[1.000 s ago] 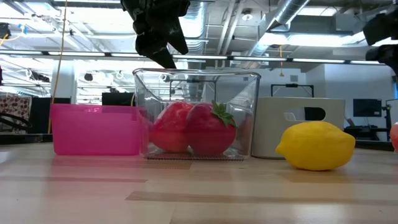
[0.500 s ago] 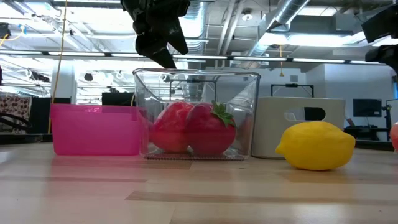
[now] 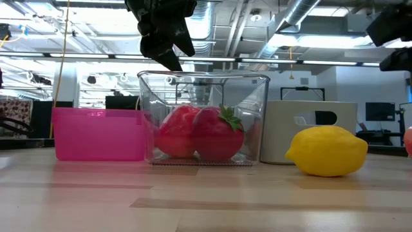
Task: Sort produce into baskets
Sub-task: Put the orange tomato into the transparent bin
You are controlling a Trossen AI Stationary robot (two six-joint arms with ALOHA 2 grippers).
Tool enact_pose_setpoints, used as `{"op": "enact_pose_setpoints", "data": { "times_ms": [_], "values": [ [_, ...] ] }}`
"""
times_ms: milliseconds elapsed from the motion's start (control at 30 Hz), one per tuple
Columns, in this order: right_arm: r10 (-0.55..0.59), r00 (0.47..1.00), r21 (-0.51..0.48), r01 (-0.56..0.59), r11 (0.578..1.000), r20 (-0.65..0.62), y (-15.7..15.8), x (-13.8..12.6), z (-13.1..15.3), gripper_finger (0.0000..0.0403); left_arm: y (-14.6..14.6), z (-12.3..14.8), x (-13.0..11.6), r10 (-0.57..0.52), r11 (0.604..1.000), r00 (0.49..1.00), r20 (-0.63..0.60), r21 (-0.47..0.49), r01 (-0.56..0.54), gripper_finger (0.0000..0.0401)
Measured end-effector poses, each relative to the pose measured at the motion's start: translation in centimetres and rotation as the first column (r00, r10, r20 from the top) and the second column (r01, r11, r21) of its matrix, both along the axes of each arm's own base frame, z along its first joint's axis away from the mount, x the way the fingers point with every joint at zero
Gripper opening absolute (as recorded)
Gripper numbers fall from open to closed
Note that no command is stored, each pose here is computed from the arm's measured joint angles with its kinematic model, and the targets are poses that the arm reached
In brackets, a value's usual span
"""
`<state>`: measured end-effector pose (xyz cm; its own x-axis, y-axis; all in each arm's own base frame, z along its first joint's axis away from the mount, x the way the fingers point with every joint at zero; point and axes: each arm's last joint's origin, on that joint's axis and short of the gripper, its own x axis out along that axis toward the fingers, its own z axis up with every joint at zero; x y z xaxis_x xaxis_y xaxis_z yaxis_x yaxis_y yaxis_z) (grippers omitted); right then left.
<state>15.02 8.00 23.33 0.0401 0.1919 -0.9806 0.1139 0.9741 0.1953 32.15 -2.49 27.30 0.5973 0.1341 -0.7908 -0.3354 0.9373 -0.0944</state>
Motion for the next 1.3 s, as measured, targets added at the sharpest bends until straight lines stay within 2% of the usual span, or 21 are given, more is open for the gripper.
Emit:
{"op": "enact_pose_setpoints", "data": {
  "times_ms": [200, 467, 1167, 1300],
  "values": [
    [0.020, 0.998, 0.033, -0.022, 0.999, 0.066, 0.27, 0.61, 0.11, 0.0287, 0.00, 0.00, 0.00, 0.000, 1.000, 1.000, 0.000, 0.000, 0.000, 0.0394],
    [0.017, 0.997, 0.007, -0.017, 1.000, 0.077, 0.20, 0.64, 0.10, 0.0287, 0.02, -0.01, -0.02, 0.021, 1.000, 1.000, 0.001, -0.008, -0.021, 0.0394],
    [0.014, 0.994, 0.022, -0.016, 1.000, 0.109, 0.34, 0.94, 0.17, 0.0287, 0.02, -0.02, -0.03, 0.023, 1.000, 1.000, 0.000, -0.008, -0.023, 0.0394],
    [-0.042, 0.995, 0.029, 0.039, 0.999, 0.095, 0.34, 0.92, 0.16, 0.0287, 0.02, -0.02, -0.03, 0.023, 1.000, 1.000, 0.000, -0.008, -0.023, 0.0394]
  ]
}}
